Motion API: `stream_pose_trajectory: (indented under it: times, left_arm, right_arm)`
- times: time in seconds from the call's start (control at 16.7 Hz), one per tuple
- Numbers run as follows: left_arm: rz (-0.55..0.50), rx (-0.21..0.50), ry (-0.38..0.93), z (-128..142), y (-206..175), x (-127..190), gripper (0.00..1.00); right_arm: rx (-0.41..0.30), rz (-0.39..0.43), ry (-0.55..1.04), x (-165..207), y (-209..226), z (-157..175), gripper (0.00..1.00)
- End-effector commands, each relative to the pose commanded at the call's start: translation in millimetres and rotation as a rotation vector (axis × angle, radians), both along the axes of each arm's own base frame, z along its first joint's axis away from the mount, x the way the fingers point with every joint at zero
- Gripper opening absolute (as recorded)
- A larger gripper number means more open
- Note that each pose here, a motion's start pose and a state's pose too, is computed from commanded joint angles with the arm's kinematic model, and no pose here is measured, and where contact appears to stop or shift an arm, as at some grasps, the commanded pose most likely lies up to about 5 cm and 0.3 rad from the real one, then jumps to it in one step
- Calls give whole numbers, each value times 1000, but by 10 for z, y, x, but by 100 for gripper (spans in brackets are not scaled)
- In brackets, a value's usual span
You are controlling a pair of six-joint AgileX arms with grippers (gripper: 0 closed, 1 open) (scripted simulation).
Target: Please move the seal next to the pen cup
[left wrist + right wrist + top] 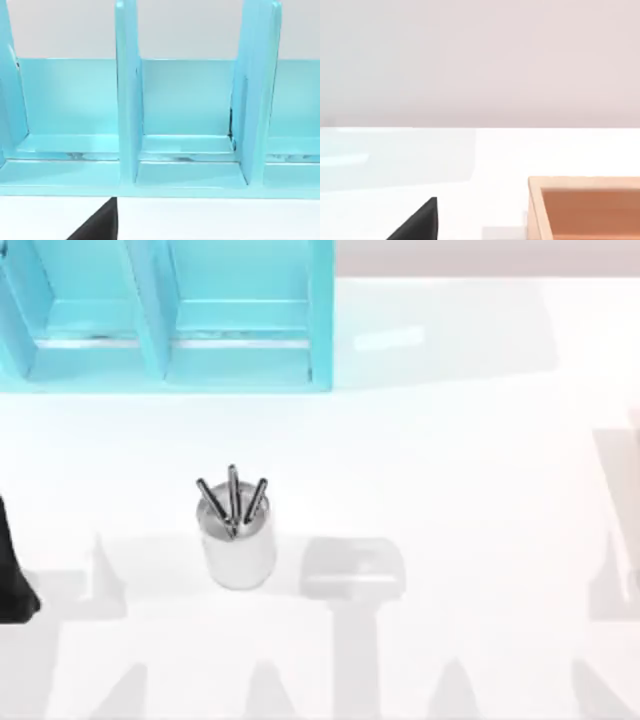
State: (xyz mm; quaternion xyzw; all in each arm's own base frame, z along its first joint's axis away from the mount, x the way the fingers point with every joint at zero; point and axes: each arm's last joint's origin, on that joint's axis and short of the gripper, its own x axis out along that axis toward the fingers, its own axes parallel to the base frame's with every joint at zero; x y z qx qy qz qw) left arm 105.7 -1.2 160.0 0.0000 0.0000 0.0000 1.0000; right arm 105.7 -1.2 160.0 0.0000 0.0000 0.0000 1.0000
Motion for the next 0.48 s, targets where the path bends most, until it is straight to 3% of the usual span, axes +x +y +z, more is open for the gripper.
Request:
stream_pose_trajectory:
  times: [0.24, 0.48]
  left_arm:
    - [8, 7, 31, 54, 8, 1, 100]
    - [35, 37, 199, 380, 45, 48, 100]
  right_arm:
    - [0, 0, 0, 0, 0, 0, 100]
    - [0, 0, 0, 0, 0, 0, 100]
